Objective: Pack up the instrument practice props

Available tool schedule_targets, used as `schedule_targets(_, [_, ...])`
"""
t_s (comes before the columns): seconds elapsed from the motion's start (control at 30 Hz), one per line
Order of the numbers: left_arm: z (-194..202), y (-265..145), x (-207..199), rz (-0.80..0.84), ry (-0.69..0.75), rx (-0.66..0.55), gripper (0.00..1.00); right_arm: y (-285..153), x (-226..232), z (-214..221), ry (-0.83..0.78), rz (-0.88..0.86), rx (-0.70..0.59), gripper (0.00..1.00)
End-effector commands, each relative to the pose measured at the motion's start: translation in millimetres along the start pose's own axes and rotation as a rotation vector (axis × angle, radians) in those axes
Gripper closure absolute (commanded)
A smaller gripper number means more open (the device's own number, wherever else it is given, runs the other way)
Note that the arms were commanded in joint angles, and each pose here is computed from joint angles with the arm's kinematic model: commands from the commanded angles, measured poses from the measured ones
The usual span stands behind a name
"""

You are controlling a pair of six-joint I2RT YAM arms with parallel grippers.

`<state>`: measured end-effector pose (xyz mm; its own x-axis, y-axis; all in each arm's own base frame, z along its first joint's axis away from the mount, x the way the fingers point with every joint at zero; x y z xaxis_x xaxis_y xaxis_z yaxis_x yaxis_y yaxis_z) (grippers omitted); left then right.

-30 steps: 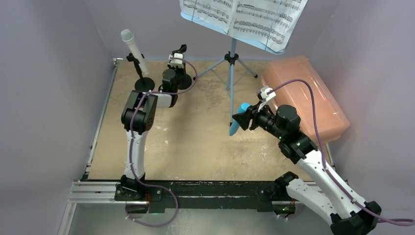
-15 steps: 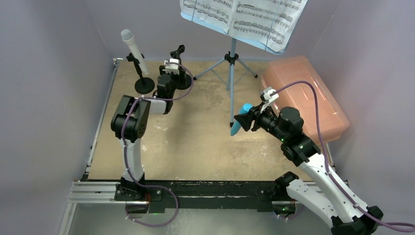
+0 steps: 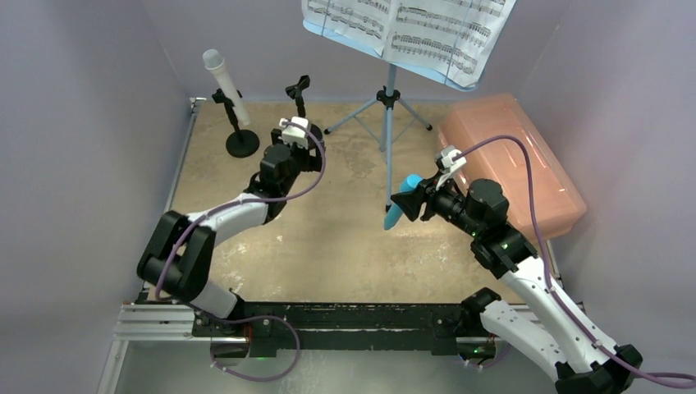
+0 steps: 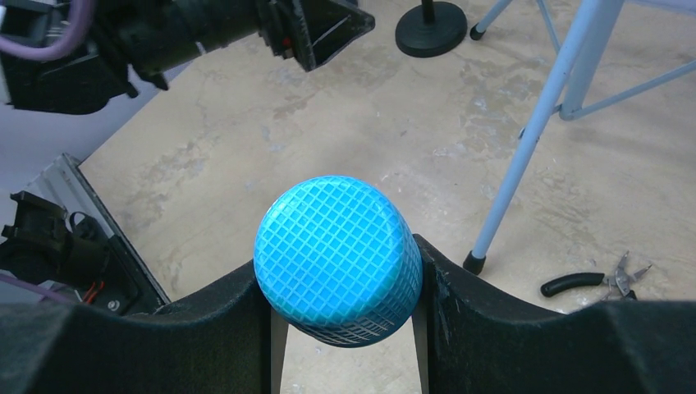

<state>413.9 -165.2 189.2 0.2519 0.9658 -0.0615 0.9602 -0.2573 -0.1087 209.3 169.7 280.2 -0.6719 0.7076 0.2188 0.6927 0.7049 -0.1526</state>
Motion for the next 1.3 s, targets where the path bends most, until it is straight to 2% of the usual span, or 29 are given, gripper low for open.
schedule_targets(0.0, [-11, -41, -20, 0.051, -0.095, 0.072, 0.15, 0, 15, -27, 0.015, -0.078, -0.094, 0.76])
schedule_targets(0.17, [-28, -81, -51, 0.217, -0.211, 0.110, 0.06, 4, 19, -23, 0.062, -0.115, -0.090, 0.76])
schedule_targets(0.47, [-49, -152, -97, 0.578, -0.287, 0.121, 0.06, 10, 26, -14, 0.144, -0.181, -0.101, 0.76])
schedule_targets(0.73, [-39, -194, -142, 0.896, -0.298, 0.099, 0.06, 17, 39, -6, 0.205, -0.312, -0.132, 0.76])
schedule_targets(1.07, [-10, -206, -180, 1.056, -0.154, 0.080, 0.13, 20, 50, 0, 0.219, -0.429, -0.111, 0.75])
schedule_targets(1.27, [5, -207, -186, 1.047, -0.054, 0.080, 0.18, 16, 57, 1, 0.229, -0.489, -0.112, 0.75])
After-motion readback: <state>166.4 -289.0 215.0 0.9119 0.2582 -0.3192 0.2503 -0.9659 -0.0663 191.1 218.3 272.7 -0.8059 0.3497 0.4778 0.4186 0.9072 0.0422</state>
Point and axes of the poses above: each gripper's point midway between its finger pads, its own y axis out along the fingers, its own x axis along the line the jaws close on, z = x × y, the point moved 4 cm from there along -y, back along the fingers, and after that the axes turned 3 degrees about -y, right-handed, at the moved point
